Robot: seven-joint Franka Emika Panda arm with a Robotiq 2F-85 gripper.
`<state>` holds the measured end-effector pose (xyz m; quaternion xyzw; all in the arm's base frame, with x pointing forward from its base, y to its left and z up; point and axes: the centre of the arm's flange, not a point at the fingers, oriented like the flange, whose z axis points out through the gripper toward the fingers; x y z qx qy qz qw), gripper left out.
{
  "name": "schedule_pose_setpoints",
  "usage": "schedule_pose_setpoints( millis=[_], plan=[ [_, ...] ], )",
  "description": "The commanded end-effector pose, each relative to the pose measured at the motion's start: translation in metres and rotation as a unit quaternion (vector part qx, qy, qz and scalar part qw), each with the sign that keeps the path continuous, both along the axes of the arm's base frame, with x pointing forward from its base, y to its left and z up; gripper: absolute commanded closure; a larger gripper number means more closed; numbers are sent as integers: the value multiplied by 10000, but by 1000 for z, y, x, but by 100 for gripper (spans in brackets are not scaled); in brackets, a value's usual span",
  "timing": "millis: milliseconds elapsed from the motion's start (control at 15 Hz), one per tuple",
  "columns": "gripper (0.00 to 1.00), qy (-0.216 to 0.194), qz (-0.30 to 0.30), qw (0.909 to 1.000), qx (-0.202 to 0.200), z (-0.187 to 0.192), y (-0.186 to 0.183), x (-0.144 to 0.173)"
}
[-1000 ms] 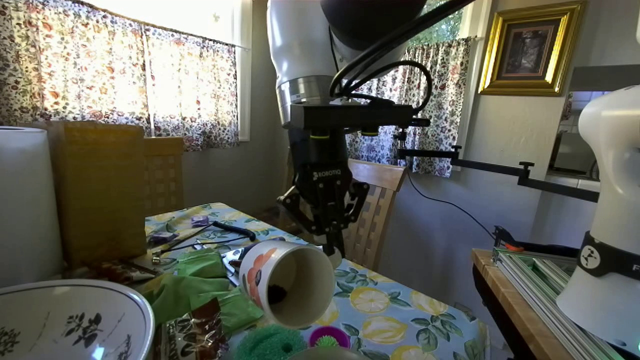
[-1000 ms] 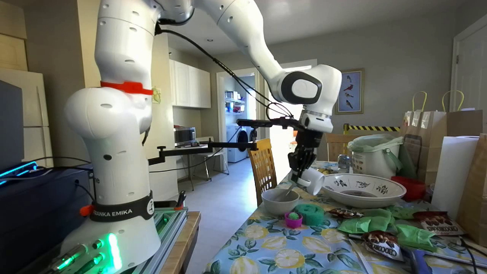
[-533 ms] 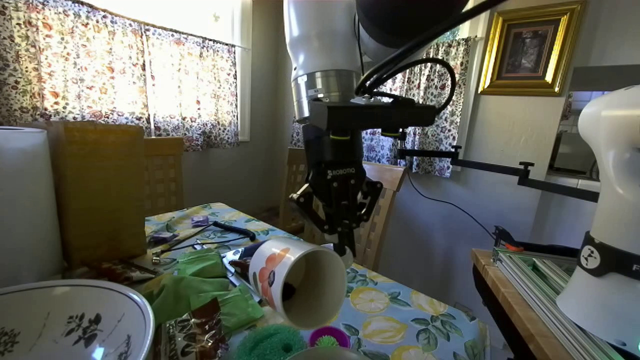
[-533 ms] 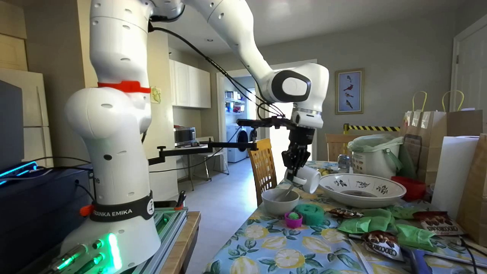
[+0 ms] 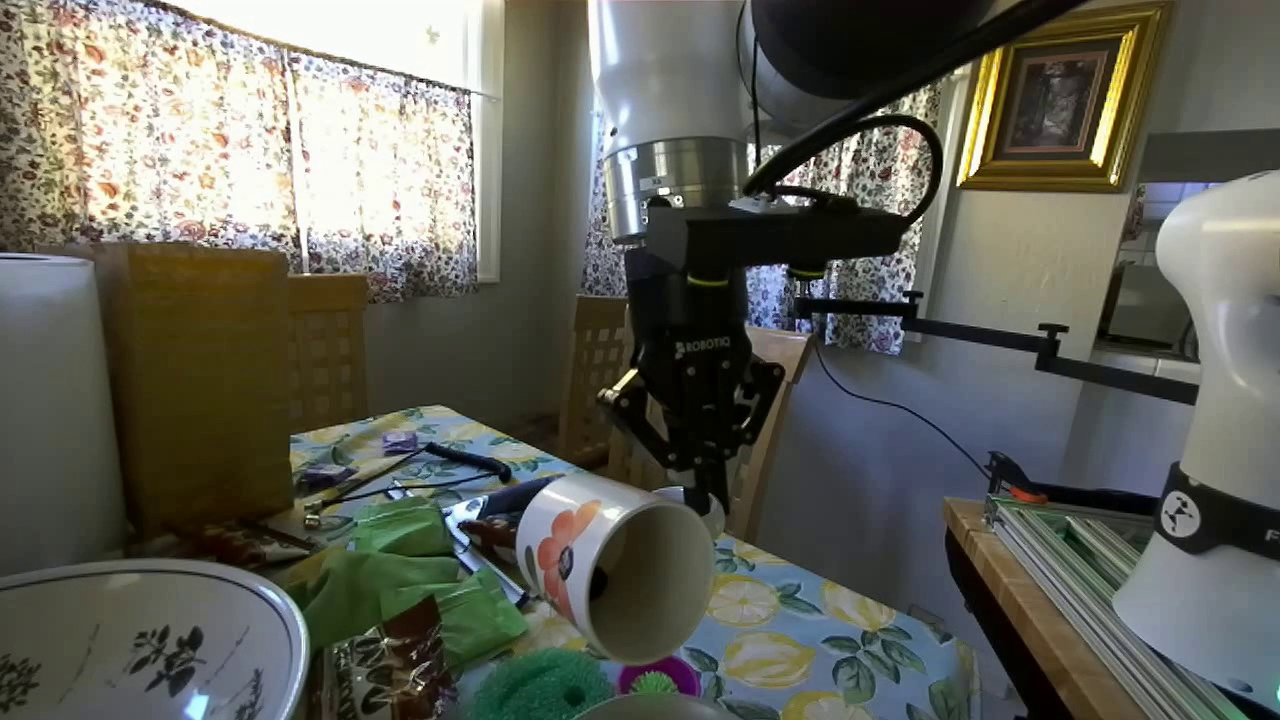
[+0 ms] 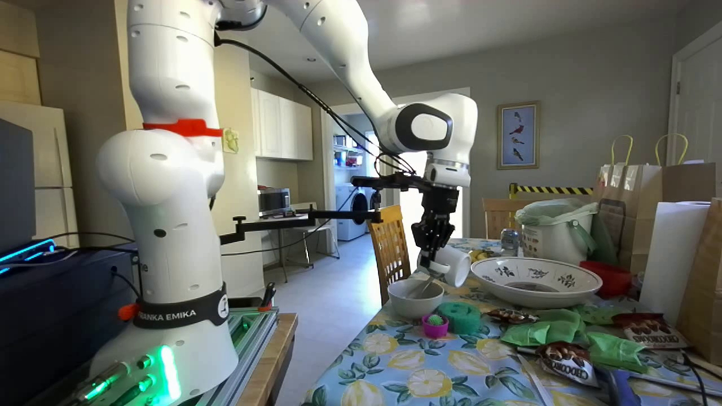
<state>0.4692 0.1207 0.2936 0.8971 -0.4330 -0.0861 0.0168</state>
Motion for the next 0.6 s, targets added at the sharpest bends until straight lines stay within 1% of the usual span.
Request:
schedule_pose_setpoints(
  millis=[0, 200, 533],
  plan=[
    [97, 1, 0, 10000, -1, 0, 0, 0],
    [97, 86, 56, 9997, -244, 2, 6, 1],
    [97, 7, 39, 9976, -692, 11, 12, -4]
  ],
)
